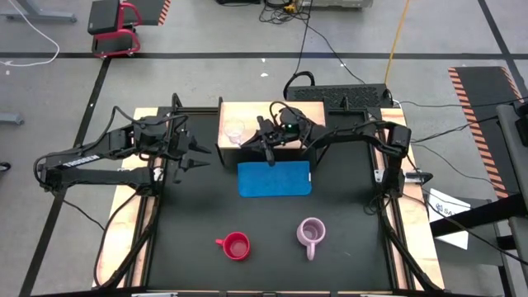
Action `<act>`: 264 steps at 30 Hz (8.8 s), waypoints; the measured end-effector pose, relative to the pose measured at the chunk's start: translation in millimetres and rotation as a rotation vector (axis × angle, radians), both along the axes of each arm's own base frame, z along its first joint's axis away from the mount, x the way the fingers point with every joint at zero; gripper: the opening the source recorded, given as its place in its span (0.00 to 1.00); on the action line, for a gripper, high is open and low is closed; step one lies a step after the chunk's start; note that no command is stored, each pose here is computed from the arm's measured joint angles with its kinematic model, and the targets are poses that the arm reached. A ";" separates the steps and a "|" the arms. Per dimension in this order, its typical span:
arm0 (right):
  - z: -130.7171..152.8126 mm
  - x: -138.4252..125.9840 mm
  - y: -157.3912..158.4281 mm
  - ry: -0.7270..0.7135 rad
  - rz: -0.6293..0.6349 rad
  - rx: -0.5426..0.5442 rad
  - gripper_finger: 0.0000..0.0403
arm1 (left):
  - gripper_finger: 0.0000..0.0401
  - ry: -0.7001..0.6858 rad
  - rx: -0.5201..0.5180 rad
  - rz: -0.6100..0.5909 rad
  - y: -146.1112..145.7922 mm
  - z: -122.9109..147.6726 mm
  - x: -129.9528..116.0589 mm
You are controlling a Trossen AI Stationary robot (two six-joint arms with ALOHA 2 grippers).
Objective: Stack small to large cups/mugs on shelf
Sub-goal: Put the glass mug on the shelf, then put the red mug on the shelf
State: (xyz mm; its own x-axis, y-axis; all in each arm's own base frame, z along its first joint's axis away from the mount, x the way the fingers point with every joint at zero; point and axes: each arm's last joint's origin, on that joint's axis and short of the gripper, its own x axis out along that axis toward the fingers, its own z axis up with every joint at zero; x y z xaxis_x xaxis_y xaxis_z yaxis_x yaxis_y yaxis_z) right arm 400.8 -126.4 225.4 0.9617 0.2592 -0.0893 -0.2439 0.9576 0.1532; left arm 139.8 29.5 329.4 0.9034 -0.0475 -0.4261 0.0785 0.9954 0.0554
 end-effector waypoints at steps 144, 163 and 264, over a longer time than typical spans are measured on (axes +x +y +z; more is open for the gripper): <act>-51.3 -308.2 106.3 -0.171 -0.163 -0.071 0.00 | 0.43 -0.429 -0.161 -0.060 -21.1 -160.3 -40.0; -52.0 -308.1 106.2 -0.164 -0.163 -0.066 0.00 | 0.43 -0.584 -0.207 -0.354 -39.2 -141.3 -36.2; -55.6 -305.2 105.3 -0.125 -0.158 -0.075 0.00 | 0.43 0.314 -0.161 -0.286 -127.9 -92.0 89.2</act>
